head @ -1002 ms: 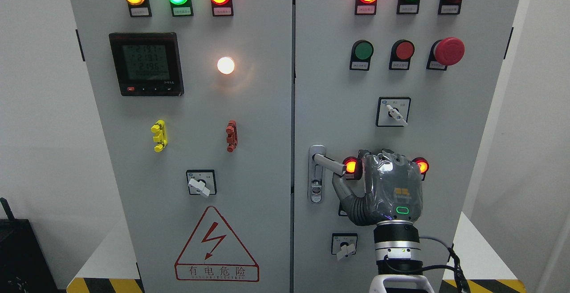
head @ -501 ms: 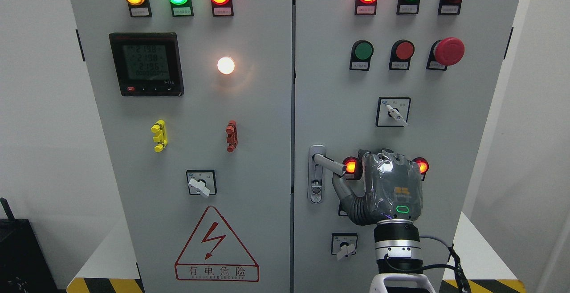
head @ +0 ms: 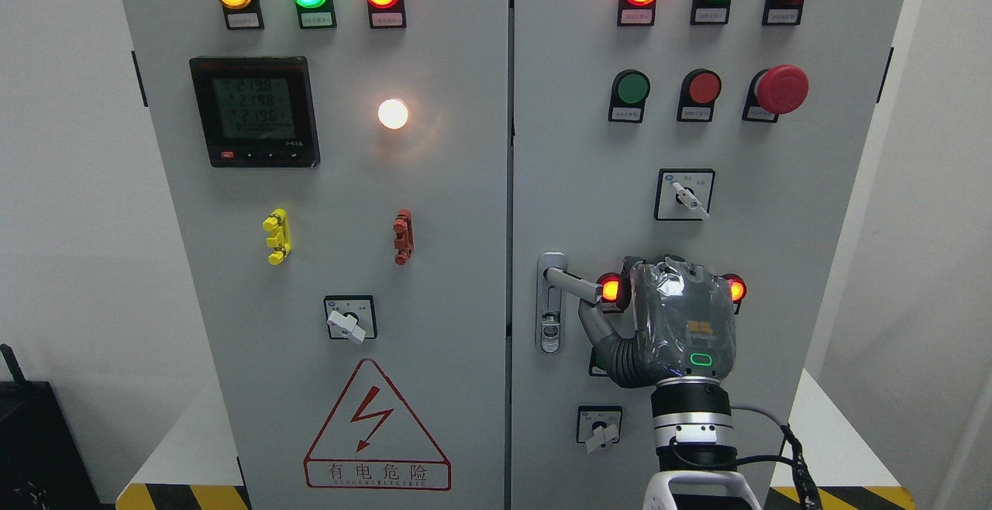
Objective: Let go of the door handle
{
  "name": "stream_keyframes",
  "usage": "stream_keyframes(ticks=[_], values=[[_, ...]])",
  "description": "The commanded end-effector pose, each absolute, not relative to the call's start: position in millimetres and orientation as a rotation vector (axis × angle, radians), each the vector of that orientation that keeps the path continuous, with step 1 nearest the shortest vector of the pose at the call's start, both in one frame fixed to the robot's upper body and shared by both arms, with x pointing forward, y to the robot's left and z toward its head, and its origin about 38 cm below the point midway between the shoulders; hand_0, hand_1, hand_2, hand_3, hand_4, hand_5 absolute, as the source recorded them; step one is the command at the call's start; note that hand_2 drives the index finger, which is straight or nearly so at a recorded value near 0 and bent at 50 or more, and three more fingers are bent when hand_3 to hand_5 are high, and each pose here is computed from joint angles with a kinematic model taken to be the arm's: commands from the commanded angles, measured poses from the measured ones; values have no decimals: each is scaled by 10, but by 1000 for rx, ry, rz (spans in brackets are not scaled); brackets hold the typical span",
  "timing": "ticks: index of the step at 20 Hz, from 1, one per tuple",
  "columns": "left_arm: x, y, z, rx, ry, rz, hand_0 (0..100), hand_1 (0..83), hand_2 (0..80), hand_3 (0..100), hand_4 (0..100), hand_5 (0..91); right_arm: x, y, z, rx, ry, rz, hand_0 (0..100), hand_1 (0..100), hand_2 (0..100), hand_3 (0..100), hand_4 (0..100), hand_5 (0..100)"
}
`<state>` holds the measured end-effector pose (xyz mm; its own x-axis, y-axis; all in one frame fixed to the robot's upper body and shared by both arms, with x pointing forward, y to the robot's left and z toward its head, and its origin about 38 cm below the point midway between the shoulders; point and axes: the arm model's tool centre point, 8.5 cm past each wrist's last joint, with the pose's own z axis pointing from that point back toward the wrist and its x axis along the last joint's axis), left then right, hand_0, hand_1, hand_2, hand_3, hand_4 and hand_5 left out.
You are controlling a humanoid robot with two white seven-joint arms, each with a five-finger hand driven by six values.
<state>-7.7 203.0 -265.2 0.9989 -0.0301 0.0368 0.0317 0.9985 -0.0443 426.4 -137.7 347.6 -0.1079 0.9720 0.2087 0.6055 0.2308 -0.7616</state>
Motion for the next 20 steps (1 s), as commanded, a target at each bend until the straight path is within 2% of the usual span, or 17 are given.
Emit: stream_keyframes(ticks=[1,20], values=[[-77,2029,-2652,-45,-36,-31,0,0,47,106,4,0,4268,-1394,3490,-1461,-1802,657,477,430,740,969,771,702],[-78,2029,-2652,-45,-35,-31,0,0,46,106,4,0,4111,-1380,3289,-1427,-1813,679,497,423,734,958,765,694]])
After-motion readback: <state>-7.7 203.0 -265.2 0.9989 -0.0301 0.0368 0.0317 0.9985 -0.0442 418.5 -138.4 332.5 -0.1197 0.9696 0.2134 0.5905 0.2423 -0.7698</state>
